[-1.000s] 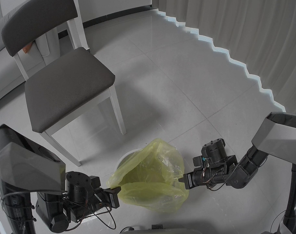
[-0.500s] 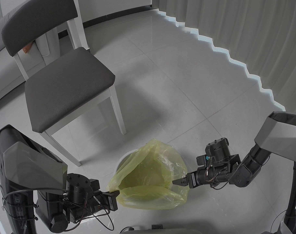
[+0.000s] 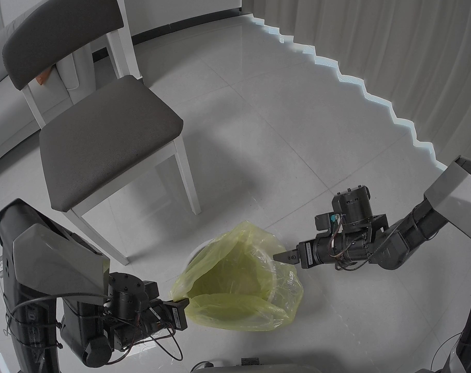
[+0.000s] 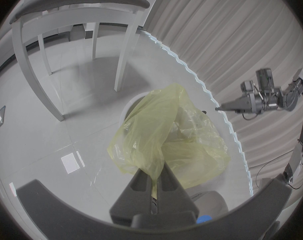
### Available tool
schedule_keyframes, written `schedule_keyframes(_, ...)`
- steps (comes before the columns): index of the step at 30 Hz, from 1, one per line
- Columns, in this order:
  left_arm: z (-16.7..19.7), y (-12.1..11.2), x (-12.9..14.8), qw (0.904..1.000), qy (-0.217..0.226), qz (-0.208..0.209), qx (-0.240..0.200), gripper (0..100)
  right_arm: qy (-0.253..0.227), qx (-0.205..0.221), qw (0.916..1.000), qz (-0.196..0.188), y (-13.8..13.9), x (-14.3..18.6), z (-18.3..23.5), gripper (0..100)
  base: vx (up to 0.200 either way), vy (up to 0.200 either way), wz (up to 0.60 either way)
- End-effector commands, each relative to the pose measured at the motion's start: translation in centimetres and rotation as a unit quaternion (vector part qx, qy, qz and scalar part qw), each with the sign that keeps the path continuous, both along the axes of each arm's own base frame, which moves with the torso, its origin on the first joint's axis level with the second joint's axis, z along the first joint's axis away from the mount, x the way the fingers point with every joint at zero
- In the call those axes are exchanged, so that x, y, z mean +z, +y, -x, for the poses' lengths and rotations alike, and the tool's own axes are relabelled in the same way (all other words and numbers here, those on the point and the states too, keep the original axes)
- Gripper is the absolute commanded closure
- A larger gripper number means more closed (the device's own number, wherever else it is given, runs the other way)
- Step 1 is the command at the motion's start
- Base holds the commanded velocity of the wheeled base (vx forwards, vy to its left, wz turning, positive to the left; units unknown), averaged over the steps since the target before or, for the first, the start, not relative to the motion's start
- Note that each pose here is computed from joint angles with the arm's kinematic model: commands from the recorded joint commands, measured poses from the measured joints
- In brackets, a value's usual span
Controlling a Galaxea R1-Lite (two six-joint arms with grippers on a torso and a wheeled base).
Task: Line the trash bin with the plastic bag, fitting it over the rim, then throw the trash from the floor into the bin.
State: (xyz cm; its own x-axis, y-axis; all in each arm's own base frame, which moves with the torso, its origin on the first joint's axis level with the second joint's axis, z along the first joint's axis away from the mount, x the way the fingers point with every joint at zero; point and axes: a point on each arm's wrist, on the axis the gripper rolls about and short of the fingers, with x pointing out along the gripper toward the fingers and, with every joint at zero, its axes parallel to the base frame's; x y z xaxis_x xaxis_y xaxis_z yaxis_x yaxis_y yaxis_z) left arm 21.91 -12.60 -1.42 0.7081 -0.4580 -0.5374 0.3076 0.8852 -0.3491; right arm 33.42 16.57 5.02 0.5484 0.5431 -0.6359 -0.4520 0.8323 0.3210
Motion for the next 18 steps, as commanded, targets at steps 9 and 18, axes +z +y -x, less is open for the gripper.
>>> schedule_keyframes(9, 1.0, 1.5, -0.4, 0.9995, 0.025, -0.012, 0.013, 100, -0.003, 0.018, 0.9998, -0.001, 2.8, -1.4, -2.4, 0, 0.0, 0.0, 0.0)
schedule_keyframes(18, -0.3, 1.5, -0.6, 0.9997, 0.009, -0.016, 0.016, 0, -0.001, 0.014, 0.9999, 0.0, 2.4, -1.3, -2.3, 0, 0.0, 0.0, 0.0)
